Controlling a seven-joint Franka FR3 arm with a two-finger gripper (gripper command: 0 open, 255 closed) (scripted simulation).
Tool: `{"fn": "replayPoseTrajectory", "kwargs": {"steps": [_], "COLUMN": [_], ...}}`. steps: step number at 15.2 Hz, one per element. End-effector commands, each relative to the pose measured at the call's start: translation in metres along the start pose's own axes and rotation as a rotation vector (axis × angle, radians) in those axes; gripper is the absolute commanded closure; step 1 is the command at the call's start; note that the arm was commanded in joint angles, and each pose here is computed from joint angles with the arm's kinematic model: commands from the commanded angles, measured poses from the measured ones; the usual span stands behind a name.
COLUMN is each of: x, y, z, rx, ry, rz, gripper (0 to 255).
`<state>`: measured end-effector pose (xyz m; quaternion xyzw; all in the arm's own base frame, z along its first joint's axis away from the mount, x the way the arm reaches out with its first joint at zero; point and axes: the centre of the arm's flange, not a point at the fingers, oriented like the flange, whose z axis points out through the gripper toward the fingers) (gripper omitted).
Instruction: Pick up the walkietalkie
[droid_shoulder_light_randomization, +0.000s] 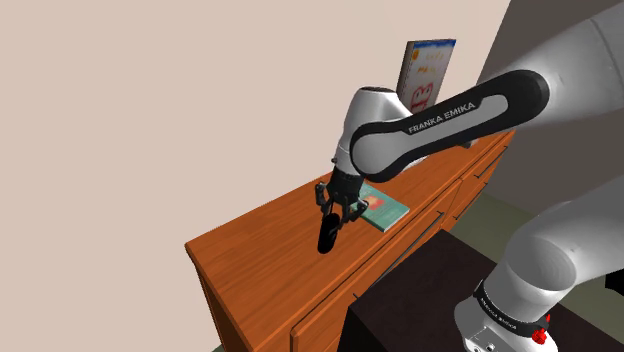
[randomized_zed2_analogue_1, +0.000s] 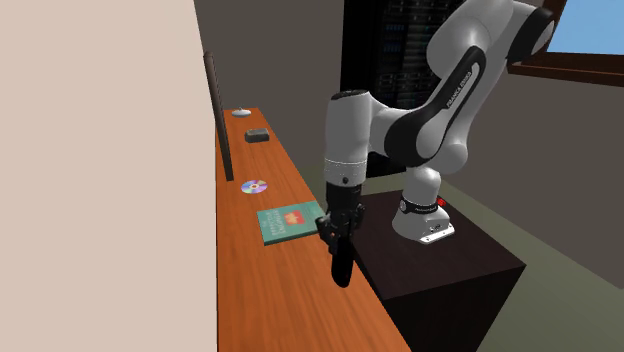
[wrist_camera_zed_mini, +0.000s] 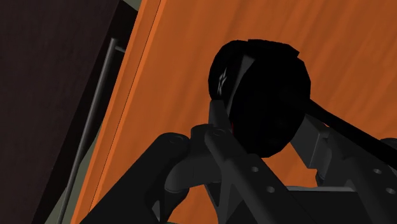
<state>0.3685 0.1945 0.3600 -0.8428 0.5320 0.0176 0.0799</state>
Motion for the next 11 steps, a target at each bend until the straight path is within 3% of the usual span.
{"fn": "replayPoseTrajectory", "kwargs": {"steps": [1, 11], "x": [-0.001, -0.006], "y": [-0.001, -0.005], "z": [-0.011, -0.054], "rx": [0.0, 0.0], "ry": [0.0, 0.0], "rz": [0.0, 0.0], "gripper": [255, 255]}}
